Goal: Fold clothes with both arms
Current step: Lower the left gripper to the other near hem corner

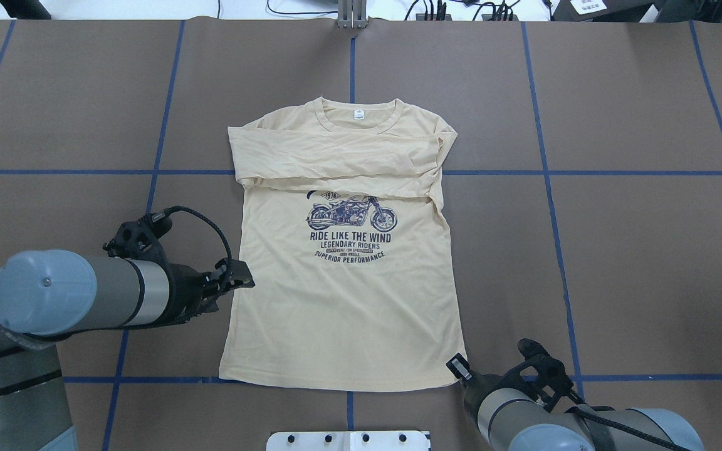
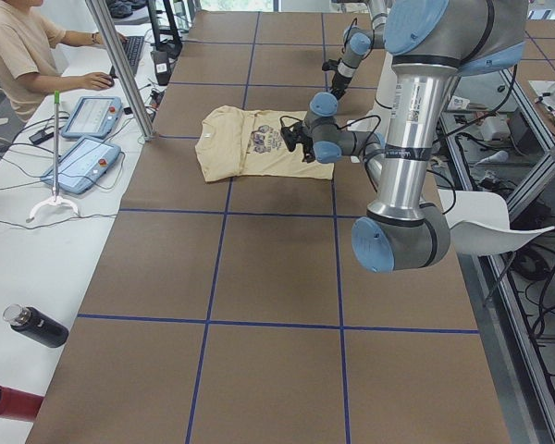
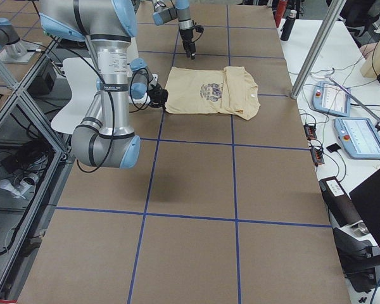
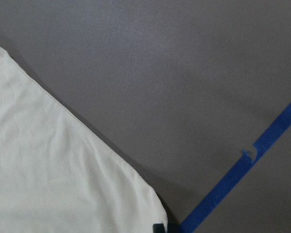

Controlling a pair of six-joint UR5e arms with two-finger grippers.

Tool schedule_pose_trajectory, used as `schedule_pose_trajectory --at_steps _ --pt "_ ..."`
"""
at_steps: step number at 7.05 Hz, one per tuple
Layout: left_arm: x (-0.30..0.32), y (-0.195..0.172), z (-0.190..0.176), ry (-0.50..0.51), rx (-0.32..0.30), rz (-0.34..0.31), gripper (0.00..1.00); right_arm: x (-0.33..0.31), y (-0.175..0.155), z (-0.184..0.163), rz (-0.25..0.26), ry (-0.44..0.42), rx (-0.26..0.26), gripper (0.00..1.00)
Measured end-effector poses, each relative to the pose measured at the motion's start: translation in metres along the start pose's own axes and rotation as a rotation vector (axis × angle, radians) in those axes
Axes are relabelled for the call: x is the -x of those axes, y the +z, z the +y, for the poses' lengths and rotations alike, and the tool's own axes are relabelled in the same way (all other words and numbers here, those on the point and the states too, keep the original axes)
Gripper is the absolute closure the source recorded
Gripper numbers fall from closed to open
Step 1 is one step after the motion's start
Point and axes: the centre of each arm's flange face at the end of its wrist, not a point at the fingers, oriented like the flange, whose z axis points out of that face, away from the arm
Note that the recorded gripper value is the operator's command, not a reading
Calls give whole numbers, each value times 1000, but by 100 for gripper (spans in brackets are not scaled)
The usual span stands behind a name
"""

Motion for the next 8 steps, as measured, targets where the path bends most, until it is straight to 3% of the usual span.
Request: schedule_pose_trajectory --at_steps 3,5,8 --pt "36 23 45 8 33 -105 1 1 -1 1 -3 1 3 100" --pt "60 47 64 -31 11 -156 30 0 0 1 -1 -1 2 100" --pt "63 49 73 -38 29 -166 41 0 0 2 0 -1 2 100"
